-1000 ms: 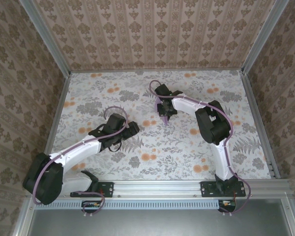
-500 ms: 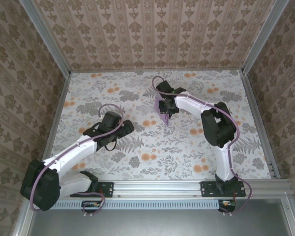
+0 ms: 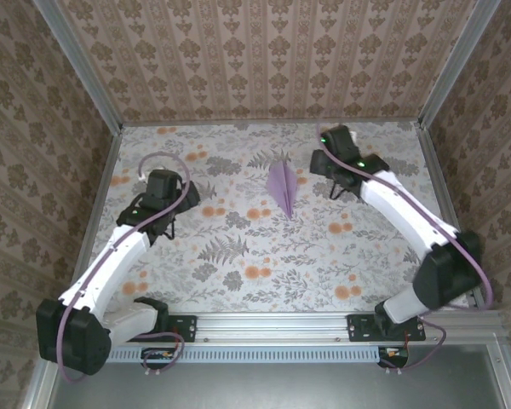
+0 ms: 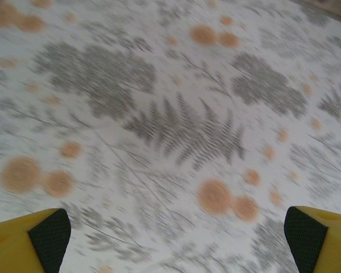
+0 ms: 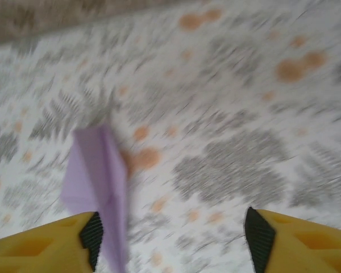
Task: Fold a paper plane with a square sheet of paper (pick it up from the middle)
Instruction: Reset both arms
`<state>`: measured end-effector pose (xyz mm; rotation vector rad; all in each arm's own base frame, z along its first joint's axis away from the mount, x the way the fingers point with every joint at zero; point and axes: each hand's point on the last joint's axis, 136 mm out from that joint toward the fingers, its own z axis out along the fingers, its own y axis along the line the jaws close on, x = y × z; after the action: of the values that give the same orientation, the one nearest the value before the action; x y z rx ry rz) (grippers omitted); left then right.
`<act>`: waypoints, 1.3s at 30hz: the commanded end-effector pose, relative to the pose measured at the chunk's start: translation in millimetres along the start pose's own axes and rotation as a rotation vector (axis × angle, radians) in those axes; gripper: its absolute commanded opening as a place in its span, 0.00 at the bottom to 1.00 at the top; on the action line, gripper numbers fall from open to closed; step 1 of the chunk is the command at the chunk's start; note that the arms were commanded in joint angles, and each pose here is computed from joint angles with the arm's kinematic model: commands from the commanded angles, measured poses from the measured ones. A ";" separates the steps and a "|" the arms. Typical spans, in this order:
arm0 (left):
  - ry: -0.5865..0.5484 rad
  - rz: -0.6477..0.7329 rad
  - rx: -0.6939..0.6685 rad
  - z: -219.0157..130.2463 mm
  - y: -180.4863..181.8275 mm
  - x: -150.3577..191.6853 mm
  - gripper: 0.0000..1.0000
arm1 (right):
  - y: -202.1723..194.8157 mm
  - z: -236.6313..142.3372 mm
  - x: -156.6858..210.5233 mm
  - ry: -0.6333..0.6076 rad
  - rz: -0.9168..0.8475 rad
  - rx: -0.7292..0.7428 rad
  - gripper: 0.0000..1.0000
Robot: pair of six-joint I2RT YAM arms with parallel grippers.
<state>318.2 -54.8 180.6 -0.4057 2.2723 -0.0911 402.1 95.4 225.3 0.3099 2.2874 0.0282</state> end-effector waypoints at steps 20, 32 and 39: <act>-0.292 0.248 -0.125 81.8 83.1 -18.1 1.00 | -151.5 71.7 49.7 -0.276 -0.084 0.268 1.00; -0.419 0.366 0.059 104.1 52.6 -13.0 1.00 | -117.7 87.9 63.0 -0.369 -0.165 -0.012 1.00; -0.386 0.371 0.063 118.4 52.5 -6.5 1.00 | -113.4 91.4 71.5 -0.386 -0.178 -0.067 1.00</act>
<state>388.7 6.6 80.9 0.0073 1.9798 0.1060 395.5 -11.9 88.7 0.1108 1.9788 -0.0867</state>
